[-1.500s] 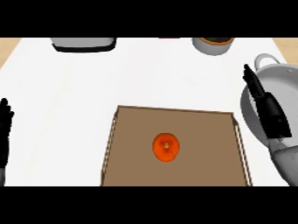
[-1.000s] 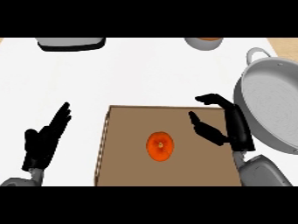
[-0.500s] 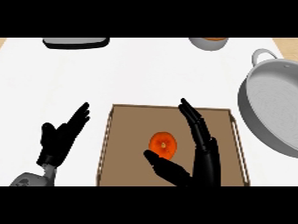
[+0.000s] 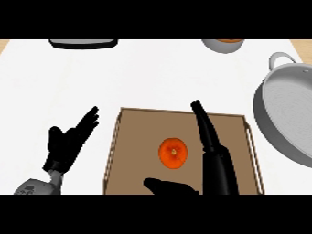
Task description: Pick the squash from the tray and place it in the pot
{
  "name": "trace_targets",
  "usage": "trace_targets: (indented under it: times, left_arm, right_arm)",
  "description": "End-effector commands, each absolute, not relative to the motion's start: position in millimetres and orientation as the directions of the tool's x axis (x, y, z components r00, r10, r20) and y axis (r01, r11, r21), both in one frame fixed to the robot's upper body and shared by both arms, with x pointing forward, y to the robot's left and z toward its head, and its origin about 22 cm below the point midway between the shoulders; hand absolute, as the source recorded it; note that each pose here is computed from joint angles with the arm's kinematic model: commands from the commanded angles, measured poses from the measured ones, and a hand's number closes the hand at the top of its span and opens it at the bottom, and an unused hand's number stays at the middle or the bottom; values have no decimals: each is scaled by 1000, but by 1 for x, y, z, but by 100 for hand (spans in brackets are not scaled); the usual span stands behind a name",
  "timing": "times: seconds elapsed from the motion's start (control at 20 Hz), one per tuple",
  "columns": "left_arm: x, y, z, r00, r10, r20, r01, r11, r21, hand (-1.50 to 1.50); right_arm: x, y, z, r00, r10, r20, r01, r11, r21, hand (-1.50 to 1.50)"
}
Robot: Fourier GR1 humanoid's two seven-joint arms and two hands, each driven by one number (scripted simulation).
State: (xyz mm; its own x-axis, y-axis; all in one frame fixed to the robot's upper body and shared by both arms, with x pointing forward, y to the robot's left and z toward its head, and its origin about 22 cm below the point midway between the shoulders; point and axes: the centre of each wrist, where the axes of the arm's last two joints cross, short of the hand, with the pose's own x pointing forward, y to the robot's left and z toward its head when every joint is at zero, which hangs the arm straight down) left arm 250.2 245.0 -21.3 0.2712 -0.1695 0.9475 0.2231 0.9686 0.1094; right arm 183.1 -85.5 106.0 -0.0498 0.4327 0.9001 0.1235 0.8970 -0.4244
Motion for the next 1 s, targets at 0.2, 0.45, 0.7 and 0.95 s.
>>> trace_targets:
  times: [0.2, 0.45, 0.7, 0.95]
  left_arm:
    - [251, 245, -31, 272, -171, 947, 256, 962, 100, 0]
    - [248, 231, -24, 271, -173, 947, 236, 966, 109, 0]
    - [248, 241, -20, 259, -172, 950, 227, 967, 113, 0]
    - [251, 234, -23, 266, -180, 947, 235, 965, 117, 0]
  right_arm:
    - [211, -84, 119, 218, 490, 844, -98, 872, -480, -150]
    - [226, -76, 77, 277, 557, 783, -215, 830, -515, -150]
    - [213, -115, 50, 280, 586, 761, -194, 811, -553, -150]
    - [197, -113, 50, 234, 565, 791, -115, 824, -554, -150]
